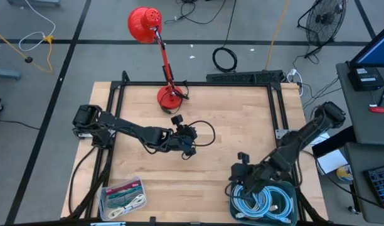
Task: Pick & Place USB Port
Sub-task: Adjust the bins
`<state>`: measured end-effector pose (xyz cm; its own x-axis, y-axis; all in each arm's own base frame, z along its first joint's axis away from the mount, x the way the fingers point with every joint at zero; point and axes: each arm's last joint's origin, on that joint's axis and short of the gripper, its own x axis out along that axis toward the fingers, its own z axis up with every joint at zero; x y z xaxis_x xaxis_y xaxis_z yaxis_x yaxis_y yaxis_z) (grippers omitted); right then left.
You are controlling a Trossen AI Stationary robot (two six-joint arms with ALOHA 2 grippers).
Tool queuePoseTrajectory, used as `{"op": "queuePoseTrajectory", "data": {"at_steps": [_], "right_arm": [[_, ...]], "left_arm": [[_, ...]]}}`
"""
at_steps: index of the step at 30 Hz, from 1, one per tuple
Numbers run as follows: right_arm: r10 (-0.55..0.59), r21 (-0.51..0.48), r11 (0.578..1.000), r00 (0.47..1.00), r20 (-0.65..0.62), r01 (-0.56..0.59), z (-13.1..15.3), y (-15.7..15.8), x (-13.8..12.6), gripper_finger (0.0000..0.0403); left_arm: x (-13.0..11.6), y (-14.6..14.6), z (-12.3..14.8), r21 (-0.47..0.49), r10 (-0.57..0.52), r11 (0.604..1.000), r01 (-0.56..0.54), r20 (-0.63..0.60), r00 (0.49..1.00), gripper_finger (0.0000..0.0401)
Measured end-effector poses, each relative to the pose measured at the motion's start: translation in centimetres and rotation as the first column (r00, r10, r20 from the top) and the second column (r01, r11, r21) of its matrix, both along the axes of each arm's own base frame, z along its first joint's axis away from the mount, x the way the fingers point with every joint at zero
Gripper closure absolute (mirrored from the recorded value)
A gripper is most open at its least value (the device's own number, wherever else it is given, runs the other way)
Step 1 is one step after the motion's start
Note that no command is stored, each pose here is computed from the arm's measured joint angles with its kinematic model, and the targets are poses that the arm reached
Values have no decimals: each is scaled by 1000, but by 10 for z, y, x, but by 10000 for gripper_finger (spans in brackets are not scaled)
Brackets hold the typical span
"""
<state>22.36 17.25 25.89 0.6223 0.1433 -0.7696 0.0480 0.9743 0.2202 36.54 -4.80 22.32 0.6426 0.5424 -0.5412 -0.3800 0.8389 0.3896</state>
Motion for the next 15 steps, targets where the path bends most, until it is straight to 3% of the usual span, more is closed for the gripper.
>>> {"op": "queuePoseTrajectory", "data": {"at_steps": [7, 15], "right_arm": [[88, 29, 996, 996, -4, -88, -19, 1, 29, 403], [130, 20, 991, 989, -73, -129, -32, 5, 31, 403]], "left_arm": [[0, 0, 0, -3, 3, 1000, -3, 3, 1000, 332], [-1, 0, -1, -1, 4, 1000, -4, -14, 1000, 332]]}}
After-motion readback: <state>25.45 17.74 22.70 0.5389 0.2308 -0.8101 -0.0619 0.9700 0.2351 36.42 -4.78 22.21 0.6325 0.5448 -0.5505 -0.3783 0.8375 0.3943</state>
